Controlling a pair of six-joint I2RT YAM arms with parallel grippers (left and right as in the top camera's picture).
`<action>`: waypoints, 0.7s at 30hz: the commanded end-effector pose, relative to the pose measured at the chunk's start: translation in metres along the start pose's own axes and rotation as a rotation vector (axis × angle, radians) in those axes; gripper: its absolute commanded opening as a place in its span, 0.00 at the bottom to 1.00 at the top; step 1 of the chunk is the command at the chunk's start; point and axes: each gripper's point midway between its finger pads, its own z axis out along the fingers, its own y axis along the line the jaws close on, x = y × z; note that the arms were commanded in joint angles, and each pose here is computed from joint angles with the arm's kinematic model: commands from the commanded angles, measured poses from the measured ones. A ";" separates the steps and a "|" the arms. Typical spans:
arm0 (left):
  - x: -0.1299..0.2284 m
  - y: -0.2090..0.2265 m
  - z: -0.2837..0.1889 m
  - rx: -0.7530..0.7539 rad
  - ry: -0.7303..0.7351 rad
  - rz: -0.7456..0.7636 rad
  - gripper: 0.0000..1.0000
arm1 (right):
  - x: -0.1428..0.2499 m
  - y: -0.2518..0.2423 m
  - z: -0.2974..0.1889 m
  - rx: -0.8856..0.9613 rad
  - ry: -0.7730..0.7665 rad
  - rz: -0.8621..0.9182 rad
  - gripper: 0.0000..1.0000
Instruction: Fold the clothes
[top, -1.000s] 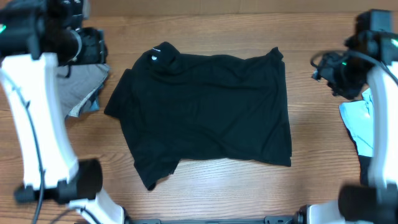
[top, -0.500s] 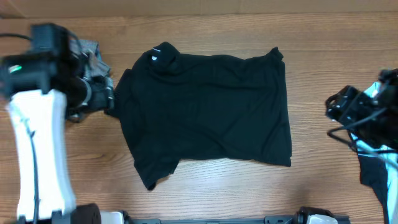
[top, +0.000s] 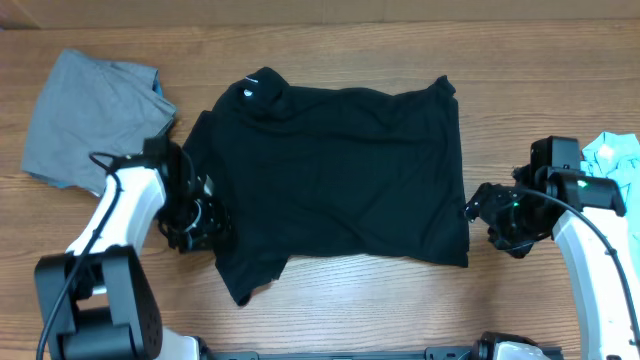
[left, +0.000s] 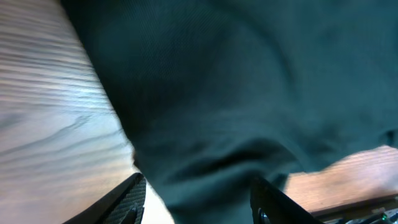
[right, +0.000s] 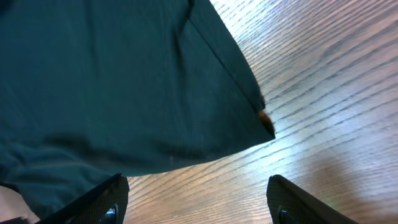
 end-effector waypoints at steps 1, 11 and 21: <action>0.006 0.001 0.021 0.047 0.031 -0.050 0.59 | 0.002 0.004 0.002 -0.027 0.001 0.002 0.75; 0.011 0.024 0.037 -0.041 0.052 -0.114 0.06 | -0.004 -0.002 0.002 0.008 -0.027 0.007 0.82; -0.033 0.055 -0.031 -0.120 -0.076 -0.189 0.04 | 0.002 -0.021 0.032 0.052 -0.021 0.104 0.88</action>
